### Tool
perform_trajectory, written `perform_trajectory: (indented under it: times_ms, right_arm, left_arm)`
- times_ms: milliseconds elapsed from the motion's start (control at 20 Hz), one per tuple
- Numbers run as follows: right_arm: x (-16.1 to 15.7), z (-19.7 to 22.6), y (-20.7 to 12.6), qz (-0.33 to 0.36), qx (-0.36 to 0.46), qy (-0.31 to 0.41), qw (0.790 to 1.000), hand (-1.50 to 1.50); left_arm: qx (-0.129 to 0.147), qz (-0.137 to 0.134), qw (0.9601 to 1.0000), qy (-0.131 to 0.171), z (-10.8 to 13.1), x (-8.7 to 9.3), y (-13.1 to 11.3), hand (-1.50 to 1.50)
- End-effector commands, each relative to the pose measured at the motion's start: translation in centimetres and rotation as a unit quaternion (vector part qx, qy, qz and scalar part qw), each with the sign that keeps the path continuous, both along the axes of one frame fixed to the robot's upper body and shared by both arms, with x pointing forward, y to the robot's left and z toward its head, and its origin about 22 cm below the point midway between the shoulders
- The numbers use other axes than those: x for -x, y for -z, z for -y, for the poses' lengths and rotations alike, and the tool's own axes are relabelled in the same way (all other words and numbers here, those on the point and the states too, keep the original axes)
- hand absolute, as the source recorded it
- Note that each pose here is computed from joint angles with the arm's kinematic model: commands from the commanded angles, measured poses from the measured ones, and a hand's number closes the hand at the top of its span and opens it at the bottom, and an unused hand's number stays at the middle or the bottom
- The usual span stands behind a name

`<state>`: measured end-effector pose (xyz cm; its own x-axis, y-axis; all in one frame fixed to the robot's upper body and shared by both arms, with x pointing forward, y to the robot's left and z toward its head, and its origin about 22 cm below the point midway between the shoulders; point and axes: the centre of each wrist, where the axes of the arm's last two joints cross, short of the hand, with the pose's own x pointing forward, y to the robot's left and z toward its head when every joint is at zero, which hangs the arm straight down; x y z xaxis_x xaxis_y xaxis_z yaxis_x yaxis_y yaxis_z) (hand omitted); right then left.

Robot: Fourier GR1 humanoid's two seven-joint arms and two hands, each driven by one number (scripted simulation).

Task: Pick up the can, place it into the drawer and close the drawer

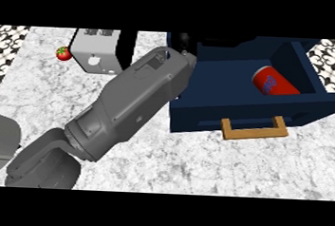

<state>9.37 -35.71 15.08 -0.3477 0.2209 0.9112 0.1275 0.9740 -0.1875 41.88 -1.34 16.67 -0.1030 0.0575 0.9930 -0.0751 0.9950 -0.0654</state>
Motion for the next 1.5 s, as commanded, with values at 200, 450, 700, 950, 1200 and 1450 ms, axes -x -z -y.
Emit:
perform_trajectory:
  times_ms: [200,450,700,950,1200,1450]
  right_arm:
    - [-1.1,-1.5,-1.9,0.056,0.116,-0.015,0.992,-1.5]
    - [-3.6,-5.0,-3.2,0.066,0.184,-0.018,0.981,-1.5]
    - [-7.7,-6.4,-2.1,0.058,0.243,-0.016,0.968,-1.5]
    - [-10.6,-9.8,-1.5,0.058,0.294,0.002,0.954,-1.5]
    - [-14.3,-11.5,-0.5,0.067,0.341,0.007,0.938,-1.5]
    - [-19.7,-13.4,0.8,0.046,0.41,-0.009,0.911,-1.5]
  left_arm:
    - [0.021,0.038,0.999,0.007,1.0,0.4,-1.8,-1.5]
    - [0.009,0.053,0.9986,0.0,0.9,0.3,-1.5,-1.5]
    - [0.036,0.032,0.9988,0.014,1.4,0.5,-3.0,-1.5]
    - [0.025,0.013,0.9995,0.012,1.2,0.4,-2.7,-1.5]
    - [0.023,0.013,0.9996,0.005,0.0,0.1,-3.0,-1.5]
    - [0.018,0.018,0.9997,-0.004,-0.8,0.1,-2.8,-1.5]
